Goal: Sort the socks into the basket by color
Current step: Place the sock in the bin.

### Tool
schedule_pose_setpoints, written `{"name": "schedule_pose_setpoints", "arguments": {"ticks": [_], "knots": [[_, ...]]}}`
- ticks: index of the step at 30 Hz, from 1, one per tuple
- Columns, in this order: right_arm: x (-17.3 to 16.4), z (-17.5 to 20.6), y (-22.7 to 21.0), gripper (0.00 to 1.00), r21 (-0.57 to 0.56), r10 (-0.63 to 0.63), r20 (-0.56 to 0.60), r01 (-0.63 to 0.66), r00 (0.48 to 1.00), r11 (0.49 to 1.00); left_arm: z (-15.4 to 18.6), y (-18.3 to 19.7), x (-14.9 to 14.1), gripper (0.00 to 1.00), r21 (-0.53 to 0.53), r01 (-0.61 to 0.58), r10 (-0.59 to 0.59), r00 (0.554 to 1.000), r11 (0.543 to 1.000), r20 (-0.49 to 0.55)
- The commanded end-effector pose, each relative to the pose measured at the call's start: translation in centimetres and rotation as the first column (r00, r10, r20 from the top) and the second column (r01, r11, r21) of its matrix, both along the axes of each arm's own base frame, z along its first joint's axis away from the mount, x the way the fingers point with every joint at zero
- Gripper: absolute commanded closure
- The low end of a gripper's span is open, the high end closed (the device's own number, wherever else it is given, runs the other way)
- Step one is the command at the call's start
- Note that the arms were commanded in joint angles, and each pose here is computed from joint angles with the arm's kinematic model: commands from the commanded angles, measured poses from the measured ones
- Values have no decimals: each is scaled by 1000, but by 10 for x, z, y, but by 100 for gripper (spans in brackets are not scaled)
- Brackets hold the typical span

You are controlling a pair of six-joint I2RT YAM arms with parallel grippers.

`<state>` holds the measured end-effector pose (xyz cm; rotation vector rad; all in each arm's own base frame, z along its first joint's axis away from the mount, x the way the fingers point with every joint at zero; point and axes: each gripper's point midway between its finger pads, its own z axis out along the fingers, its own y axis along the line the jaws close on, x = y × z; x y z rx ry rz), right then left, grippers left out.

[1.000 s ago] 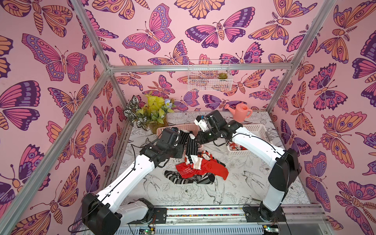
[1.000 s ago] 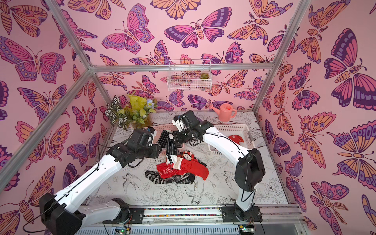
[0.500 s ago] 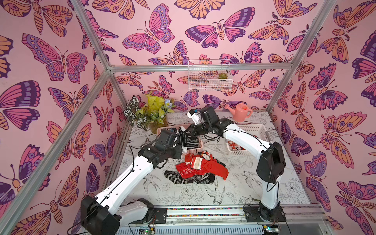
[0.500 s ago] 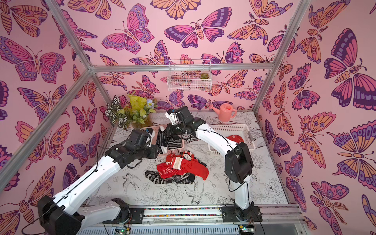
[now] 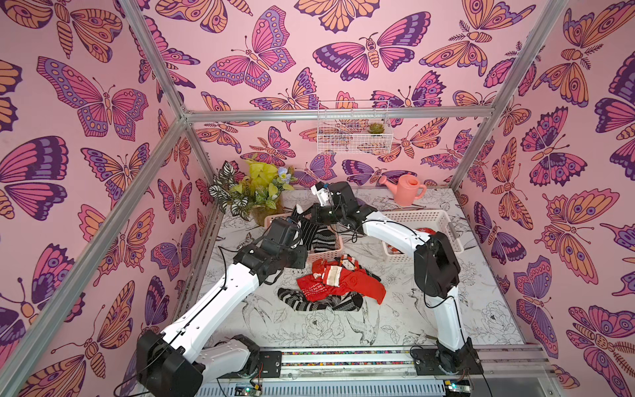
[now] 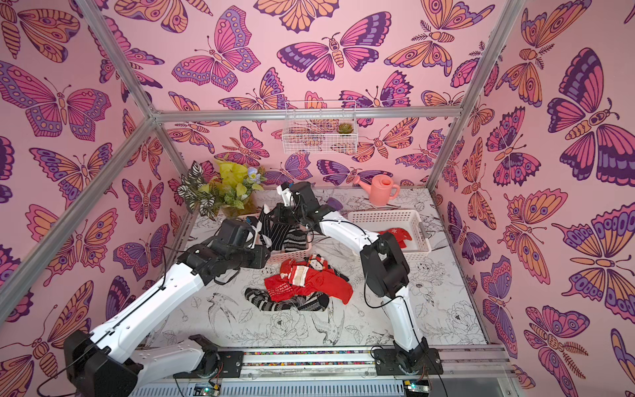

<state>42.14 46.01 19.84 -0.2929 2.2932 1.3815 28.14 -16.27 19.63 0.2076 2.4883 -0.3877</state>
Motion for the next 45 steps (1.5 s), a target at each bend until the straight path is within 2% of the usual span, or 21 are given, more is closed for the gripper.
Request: {"name": "schedule_pose_setpoints", "arguments": {"ticks": [1,7,15,24,38,45], "knots": [[15,-6,4,100,43,-52,-40,54,998,998,-2,3,-2,55,-1,8,-8,1000,1000,3],[14,-42,1,100,-3,-71,-101,71,992,997,-3,2,-1,55,-4,9,-9,1000,1000,-5],[19,-63,-28,100,-157,-131,-71,119,989,980,-5,1,0,55,-6,11,-11,1000,1000,-12],[16,-78,-48,99,-311,-122,-31,107,992,944,-5,1,0,54,-6,11,-11,1000,1000,-10],[32,-80,-52,94,-337,-107,33,112,994,935,-6,1,0,55,-8,15,-16,1000,1000,-13],[38,-80,-56,83,-347,-97,52,109,994,932,-8,0,2,54,-5,15,-15,1000,1000,-23]]}}
